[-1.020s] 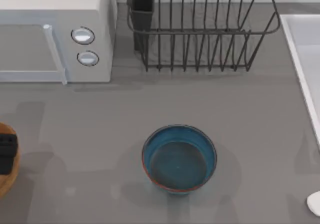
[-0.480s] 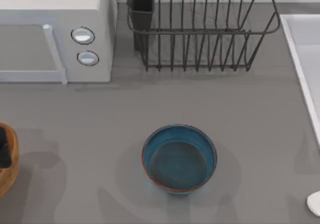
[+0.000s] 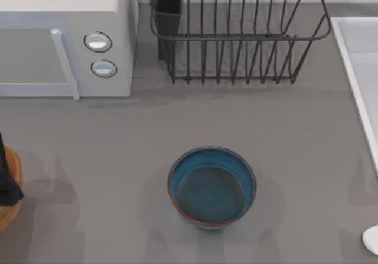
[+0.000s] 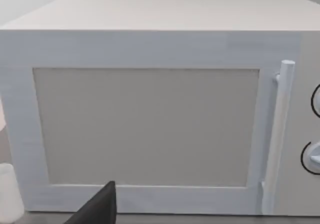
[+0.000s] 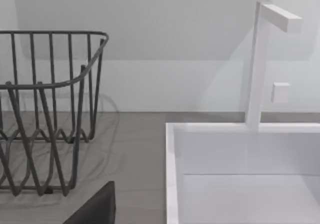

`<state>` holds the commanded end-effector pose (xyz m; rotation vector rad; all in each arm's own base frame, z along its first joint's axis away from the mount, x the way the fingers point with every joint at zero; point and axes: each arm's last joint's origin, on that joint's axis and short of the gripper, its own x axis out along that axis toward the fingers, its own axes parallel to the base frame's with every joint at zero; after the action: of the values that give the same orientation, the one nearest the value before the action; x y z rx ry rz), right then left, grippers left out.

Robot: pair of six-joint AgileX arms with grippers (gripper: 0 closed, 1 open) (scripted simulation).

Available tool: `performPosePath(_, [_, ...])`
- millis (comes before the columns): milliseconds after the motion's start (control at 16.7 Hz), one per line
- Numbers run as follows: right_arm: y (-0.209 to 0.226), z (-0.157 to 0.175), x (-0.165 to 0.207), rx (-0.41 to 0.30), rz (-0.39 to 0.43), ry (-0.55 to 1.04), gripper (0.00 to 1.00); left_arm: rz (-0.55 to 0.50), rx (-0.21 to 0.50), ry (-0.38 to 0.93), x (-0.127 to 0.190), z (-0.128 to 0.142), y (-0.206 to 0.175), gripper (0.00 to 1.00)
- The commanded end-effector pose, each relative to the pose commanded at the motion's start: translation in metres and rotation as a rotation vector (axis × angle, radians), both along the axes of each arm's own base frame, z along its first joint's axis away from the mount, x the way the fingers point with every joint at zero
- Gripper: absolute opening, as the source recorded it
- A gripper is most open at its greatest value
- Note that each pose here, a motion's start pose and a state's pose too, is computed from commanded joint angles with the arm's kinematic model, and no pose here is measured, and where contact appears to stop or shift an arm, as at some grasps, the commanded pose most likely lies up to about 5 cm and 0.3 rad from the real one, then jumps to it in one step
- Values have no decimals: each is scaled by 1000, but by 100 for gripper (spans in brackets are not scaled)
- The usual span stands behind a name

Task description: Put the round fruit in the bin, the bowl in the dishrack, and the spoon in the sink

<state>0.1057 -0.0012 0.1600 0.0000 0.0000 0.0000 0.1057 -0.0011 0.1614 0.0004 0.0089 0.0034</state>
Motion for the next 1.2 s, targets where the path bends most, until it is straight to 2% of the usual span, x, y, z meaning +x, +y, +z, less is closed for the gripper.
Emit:
performPosePath(420, [1,2,0,7,9,7,100,-3,0,-9,0,-1,0,100])
performPosePath(660, [14,29,2,92,118,121,100,-3,0,-9,0,-1,0,100])
performPosePath(960, [51,86,25,208,285,484,100,-3,0,-9,0,-1,0,100])
performPosePath(1080, [75,102,45,221,311,688,100,-3,0,-9,0,-1,0,100])
performPosePath(1200, [105,110,69,208,303,896,100,-3,0,-9,0,-1,0,100])
